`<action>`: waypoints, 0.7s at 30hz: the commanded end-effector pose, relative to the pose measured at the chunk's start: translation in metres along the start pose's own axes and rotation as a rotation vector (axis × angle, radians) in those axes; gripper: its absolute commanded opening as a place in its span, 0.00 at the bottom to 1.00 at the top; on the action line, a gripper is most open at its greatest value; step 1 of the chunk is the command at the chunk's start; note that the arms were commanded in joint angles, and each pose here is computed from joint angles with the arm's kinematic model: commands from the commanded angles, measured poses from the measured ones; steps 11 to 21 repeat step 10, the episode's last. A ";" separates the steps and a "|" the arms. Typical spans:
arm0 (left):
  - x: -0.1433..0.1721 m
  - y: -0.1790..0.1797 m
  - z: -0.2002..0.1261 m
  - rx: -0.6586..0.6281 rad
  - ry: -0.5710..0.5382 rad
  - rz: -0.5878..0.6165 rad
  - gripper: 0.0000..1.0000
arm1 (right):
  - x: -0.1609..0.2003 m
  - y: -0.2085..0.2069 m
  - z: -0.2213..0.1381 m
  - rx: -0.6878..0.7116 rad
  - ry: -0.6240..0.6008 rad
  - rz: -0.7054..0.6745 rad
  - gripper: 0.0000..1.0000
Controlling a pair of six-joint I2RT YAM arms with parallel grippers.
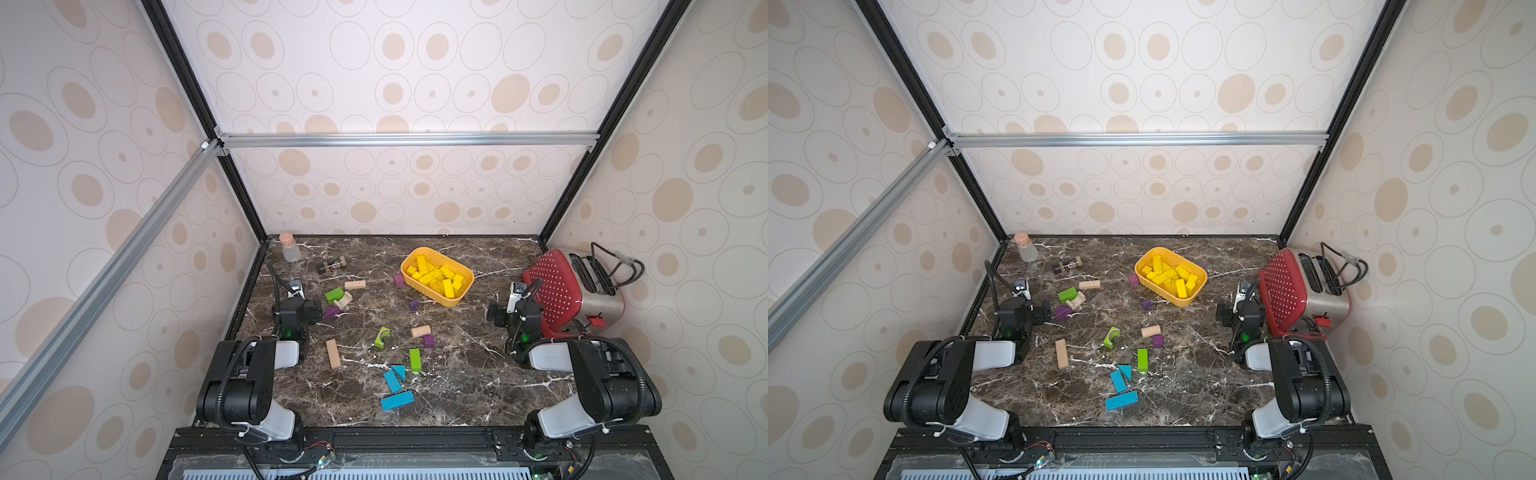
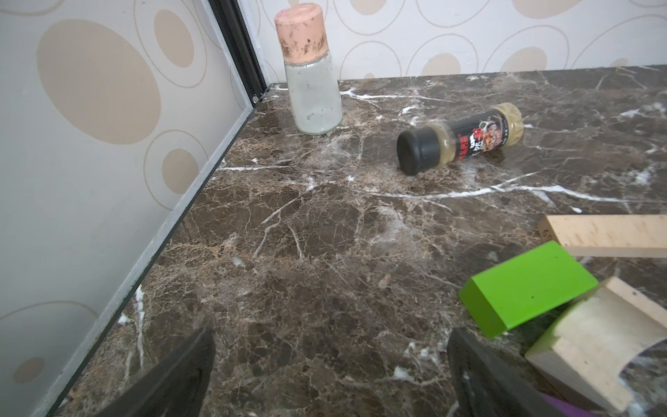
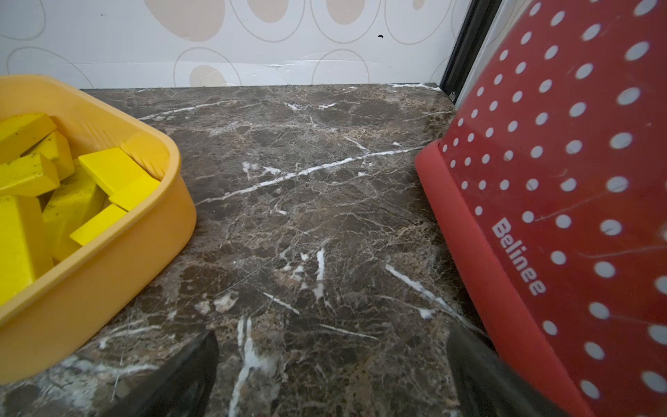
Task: Pick out the yellow building blocks
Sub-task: Reset both arms
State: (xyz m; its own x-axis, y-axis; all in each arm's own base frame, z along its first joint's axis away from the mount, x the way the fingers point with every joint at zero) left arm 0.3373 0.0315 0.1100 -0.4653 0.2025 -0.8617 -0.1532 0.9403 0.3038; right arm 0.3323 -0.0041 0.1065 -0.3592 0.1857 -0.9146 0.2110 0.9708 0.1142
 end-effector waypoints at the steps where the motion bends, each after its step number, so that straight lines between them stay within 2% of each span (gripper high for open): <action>1: -0.014 0.005 0.004 -0.022 -0.044 -0.026 0.99 | -0.005 0.000 0.004 0.010 -0.010 0.001 1.00; 21: -0.014 0.006 0.002 -0.024 -0.051 -0.026 1.00 | -0.005 0.000 0.004 0.009 -0.011 -0.001 1.00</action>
Point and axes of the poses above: each gripper's point midway between its finger pads, its own z axis out along the fingers, its own y axis along the line the jaws close on, x = y × z, the point moved 6 cm from there along -z, back along the fingers, and after that the axes turned 10 degrees about z, right-handed, at the moved point
